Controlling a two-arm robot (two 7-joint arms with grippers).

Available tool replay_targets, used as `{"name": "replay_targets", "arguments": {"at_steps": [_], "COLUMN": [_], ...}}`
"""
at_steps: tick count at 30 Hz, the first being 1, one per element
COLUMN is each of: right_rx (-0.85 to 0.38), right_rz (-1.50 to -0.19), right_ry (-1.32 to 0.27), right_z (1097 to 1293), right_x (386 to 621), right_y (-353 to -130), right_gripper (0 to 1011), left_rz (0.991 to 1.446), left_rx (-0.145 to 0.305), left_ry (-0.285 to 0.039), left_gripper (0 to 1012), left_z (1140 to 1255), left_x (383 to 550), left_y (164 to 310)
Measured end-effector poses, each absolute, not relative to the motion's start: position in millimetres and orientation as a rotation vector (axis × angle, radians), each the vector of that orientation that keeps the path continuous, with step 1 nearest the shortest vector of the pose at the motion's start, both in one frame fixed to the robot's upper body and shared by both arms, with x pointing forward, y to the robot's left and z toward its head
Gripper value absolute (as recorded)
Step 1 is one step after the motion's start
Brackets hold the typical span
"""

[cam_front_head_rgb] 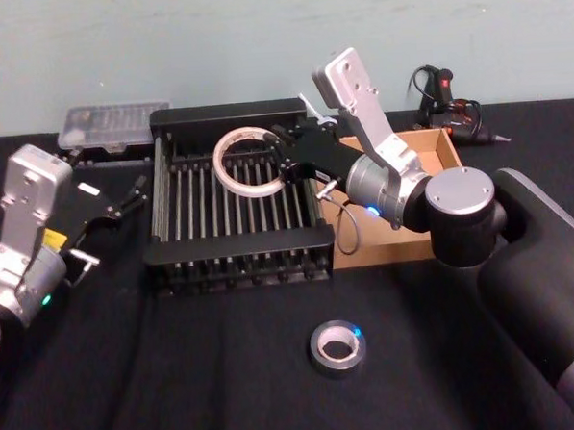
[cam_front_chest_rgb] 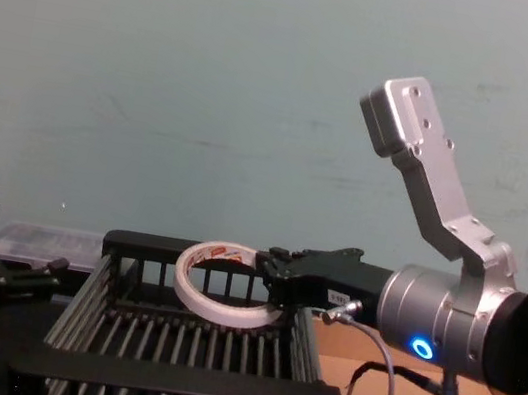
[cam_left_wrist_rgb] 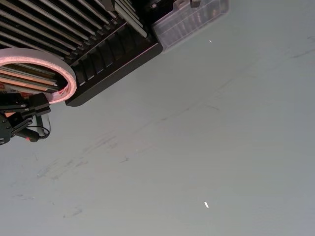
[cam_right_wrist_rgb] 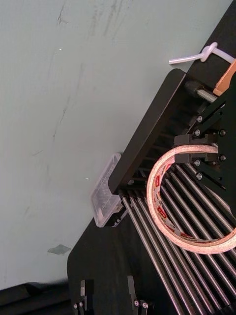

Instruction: Pick up the white tape and place it into the black box , Pick up the silver tape and place it into the brown box.

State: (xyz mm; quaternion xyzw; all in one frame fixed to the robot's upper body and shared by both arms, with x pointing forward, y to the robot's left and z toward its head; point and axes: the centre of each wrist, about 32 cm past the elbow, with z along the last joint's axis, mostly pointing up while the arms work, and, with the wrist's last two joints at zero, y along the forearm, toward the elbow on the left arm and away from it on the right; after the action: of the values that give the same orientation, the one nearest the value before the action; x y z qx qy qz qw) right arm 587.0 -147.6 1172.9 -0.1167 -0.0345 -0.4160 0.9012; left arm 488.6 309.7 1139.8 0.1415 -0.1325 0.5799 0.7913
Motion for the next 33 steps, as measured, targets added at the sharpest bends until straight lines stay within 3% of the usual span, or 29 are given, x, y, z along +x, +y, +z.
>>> {"name": "replay_targets", "arguments": {"at_steps": [23, 28, 31, 33], "right_rx": [-0.238, -0.238, -0.237, -0.237], "right_rz": [-0.863, -0.864, -0.864, -0.864], "right_ry": [-0.070, -0.069, -0.069, -0.069], "right_z": [1173.4, 1173.5, 1173.5, 1173.5], "right_x": [586.8, 586.7, 586.7, 586.7], "right_y": [-147.9, -148.0, -147.9, -147.9], "right_gripper": [103, 209, 346, 383], "left_rz": [1.248, 1.248, 1.248, 1.248], "left_rx": [0.304, 0.304, 0.304, 0.304], "left_ry": [-0.285, -0.285, -0.285, -0.285], "left_gripper": [1001, 1001, 1001, 1001], "left_z": [1139.8, 1139.8, 1139.8, 1139.8], "left_x": [488.6, 488.6, 488.6, 488.6], "left_y": [309.7, 309.7, 309.7, 309.7]}}
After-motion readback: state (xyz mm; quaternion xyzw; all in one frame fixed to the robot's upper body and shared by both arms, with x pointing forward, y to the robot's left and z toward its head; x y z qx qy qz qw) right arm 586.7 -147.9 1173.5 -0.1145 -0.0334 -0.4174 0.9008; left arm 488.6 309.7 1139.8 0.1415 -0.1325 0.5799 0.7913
